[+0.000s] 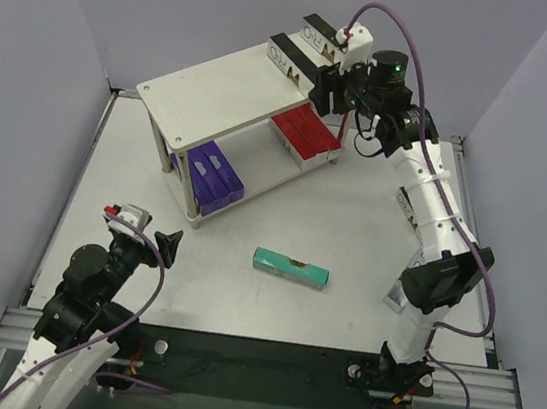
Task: Place and organize the toothpastes onto the shelf
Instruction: Place the toothpaste on the shelf.
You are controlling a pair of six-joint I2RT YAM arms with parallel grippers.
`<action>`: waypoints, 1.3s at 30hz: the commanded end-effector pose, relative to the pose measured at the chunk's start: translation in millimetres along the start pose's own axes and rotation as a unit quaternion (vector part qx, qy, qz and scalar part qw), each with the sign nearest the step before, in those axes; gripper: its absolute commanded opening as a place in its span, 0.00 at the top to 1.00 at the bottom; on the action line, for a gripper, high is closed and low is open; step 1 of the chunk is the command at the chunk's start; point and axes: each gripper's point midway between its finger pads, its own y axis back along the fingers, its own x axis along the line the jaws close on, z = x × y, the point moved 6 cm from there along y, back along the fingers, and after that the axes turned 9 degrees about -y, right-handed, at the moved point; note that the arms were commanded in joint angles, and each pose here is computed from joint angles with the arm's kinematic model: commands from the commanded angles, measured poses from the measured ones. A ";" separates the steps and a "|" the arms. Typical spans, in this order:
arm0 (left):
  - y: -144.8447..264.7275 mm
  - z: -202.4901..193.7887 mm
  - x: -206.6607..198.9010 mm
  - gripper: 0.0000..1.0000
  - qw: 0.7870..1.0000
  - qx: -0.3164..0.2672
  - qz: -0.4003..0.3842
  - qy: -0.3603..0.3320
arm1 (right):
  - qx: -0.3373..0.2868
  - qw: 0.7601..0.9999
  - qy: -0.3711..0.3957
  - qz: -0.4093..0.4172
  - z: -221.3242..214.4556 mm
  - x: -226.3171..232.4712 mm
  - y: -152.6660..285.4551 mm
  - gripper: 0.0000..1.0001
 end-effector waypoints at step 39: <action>-3.9 8.5 -0.4 0.12 1.000 -0.020 -0.005 -0.004 | -0.113 0.991 0.034 -0.058 31.7 -38.7 -5.2 0.62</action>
